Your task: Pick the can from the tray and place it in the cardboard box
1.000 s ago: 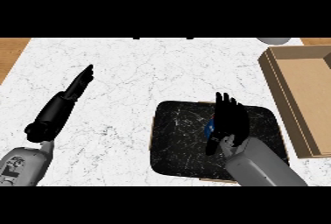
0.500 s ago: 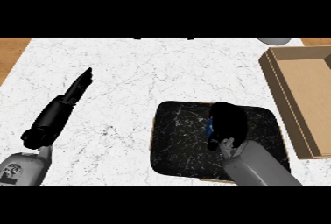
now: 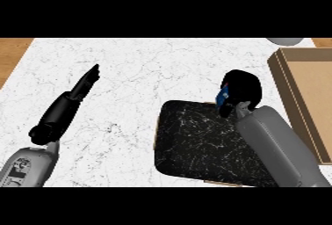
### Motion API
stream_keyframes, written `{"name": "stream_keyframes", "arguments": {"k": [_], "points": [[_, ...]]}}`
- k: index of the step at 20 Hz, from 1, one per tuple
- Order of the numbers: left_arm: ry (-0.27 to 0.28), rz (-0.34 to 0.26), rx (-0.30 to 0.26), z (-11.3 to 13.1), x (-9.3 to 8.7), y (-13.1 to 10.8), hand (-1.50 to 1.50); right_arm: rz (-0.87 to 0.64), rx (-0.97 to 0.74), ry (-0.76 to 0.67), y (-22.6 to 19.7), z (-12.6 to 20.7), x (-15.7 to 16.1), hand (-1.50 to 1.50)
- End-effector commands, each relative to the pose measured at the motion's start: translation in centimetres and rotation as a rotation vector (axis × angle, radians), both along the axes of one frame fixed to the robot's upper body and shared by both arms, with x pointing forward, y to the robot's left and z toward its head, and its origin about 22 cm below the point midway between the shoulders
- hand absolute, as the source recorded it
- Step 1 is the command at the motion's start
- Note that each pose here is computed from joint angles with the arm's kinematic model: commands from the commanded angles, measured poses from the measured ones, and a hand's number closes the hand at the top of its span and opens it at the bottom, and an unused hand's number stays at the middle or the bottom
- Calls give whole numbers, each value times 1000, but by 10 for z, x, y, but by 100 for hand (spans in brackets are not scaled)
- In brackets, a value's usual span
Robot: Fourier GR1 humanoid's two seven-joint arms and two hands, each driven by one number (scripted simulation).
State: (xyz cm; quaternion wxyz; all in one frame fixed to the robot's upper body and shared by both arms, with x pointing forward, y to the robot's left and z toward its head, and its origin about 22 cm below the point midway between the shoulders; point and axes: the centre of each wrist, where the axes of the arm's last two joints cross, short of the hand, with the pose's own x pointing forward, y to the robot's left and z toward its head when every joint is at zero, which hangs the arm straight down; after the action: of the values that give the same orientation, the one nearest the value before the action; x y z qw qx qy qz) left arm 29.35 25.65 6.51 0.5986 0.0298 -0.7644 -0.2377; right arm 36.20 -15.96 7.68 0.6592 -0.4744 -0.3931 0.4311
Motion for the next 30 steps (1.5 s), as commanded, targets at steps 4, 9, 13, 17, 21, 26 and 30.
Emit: {"name": "stream_keyframes", "arguments": {"k": [4, 9, 13, 17, 21, 26, 30], "points": [[-18, -20, 5, 8, 11, -2, 0, 20, 30, -201, -48, 18, 58, 150], [-26, -30, 8, 5, -3, -8, 0, 66, -111, -310, -50, 50, 83, 150], [14, 7, -1, -2, 4, 0, 0, 34, -89, -424, -37, 78, 96, 150], [7, 5, 4, -2, 3, 5, 0, -191, -33, -583, -51, 101, 99, 150], [6, 19, 11, -2, -2, 9, 0, -389, 12, -670, -77, 131, 104, 150], [30, 18, -6, 11, -4, 6, 0, -530, -31, -701, -134, 131, 97, 150], [23, 35, 8, -17, -8, 5, 0, -610, -14, -730, -182, 151, 89, 150]]}}
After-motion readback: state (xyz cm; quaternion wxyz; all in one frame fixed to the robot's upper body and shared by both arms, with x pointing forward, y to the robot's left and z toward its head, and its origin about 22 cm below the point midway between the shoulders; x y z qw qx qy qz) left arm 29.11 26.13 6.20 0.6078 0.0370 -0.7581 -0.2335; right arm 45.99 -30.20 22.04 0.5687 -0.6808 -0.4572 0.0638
